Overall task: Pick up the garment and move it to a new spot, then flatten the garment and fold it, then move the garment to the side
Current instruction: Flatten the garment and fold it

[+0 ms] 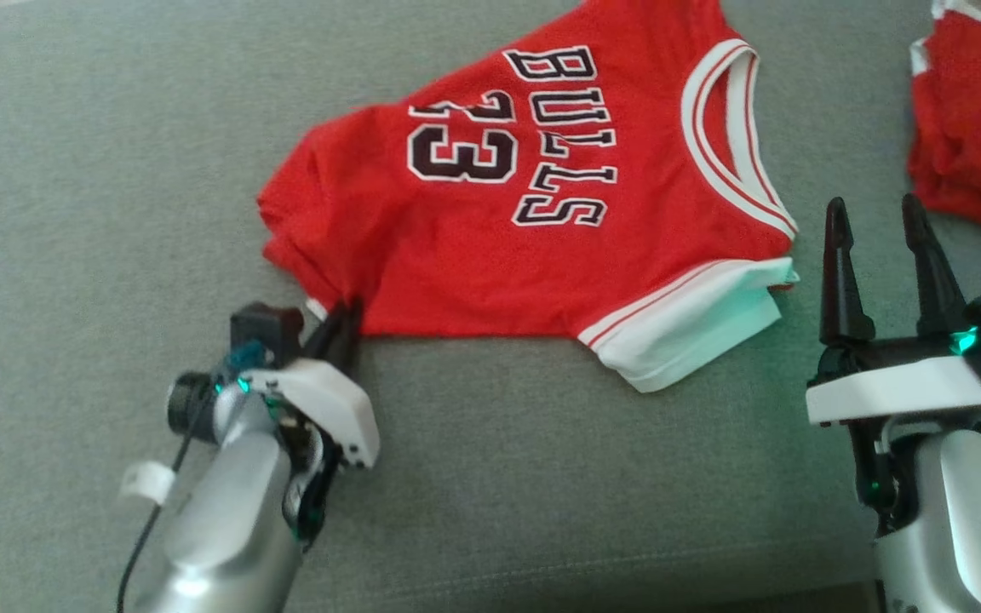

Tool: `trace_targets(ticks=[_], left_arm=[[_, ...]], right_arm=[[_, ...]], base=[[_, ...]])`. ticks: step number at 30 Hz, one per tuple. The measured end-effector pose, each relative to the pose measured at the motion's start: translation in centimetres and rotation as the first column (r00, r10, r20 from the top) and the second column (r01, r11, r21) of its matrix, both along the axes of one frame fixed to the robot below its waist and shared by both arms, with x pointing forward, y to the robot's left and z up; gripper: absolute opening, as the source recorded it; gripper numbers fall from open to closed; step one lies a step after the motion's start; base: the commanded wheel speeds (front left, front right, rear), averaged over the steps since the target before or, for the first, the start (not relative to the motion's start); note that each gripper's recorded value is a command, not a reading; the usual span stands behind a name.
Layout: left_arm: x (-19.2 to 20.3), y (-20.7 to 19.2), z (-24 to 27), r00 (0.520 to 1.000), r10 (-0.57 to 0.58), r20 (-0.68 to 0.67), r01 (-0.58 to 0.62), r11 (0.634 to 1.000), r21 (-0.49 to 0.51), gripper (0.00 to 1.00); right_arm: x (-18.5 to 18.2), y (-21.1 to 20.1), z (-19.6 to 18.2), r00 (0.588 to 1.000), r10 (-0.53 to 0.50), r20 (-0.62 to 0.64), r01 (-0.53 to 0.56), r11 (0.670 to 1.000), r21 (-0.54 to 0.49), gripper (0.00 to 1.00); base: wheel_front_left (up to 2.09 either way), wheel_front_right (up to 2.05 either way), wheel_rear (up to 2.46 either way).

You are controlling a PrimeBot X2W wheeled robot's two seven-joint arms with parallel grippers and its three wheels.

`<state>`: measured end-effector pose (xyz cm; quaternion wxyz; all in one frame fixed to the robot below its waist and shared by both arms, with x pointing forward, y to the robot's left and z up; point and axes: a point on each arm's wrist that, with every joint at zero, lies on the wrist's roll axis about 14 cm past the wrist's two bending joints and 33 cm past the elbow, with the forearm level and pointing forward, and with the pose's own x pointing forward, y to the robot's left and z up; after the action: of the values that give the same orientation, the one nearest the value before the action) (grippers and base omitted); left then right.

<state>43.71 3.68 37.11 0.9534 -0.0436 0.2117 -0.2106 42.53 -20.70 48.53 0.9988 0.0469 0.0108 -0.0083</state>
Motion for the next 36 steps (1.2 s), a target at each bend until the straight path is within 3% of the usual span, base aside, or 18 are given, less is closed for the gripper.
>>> trace_targets(ticks=[12, 13, 14, 24, 36], left_arm=[[-7.1, 2.3, 0.3, 0.995, 0.075, -0.065, -0.075, 0.997, 0.010, 0.00], [-7.5, 2.4, 0.4, 0.994, 0.088, -0.070, -0.088, 0.996, 0.001, 0.38], [-8.1, 2.8, 0.8, 0.991, 0.120, -0.066, -0.121, 0.992, -0.014, 1.00], [-5.8, 6.4, 5.7, 0.953, 0.283, 0.112, -0.275, 0.958, -0.081, 1.00], [-5.0, 8.8, 11.2, 0.868, 0.369, 0.331, -0.336, 0.929, -0.154, 1.00]], right_arm=[[0.9, 2.8, 0.7, 0.997, 0.074, 0.027, -0.075, 0.997, 0.028, 1.00], [0.9, 3.0, 0.7, 0.997, 0.078, 0.026, -0.079, 0.996, 0.029, 1.00], [0.9, 3.2, 0.7, 0.996, 0.083, 0.026, -0.084, 0.996, 0.031, 1.00], [1.0, 3.6, 0.0, 0.996, 0.093, 0.013, -0.094, 0.995, 0.037, 1.00], [-0.1, 3.5, 4.0, 0.987, 0.087, 0.135, -0.090, 0.996, 0.014, 1.00]], base=[[0.00, 0.00, 0.00], [0.00, 0.00, 0.00], [0.00, 0.00, 0.00], [0.00, 0.00, 0.00], [0.00, 0.00, 0.00]])
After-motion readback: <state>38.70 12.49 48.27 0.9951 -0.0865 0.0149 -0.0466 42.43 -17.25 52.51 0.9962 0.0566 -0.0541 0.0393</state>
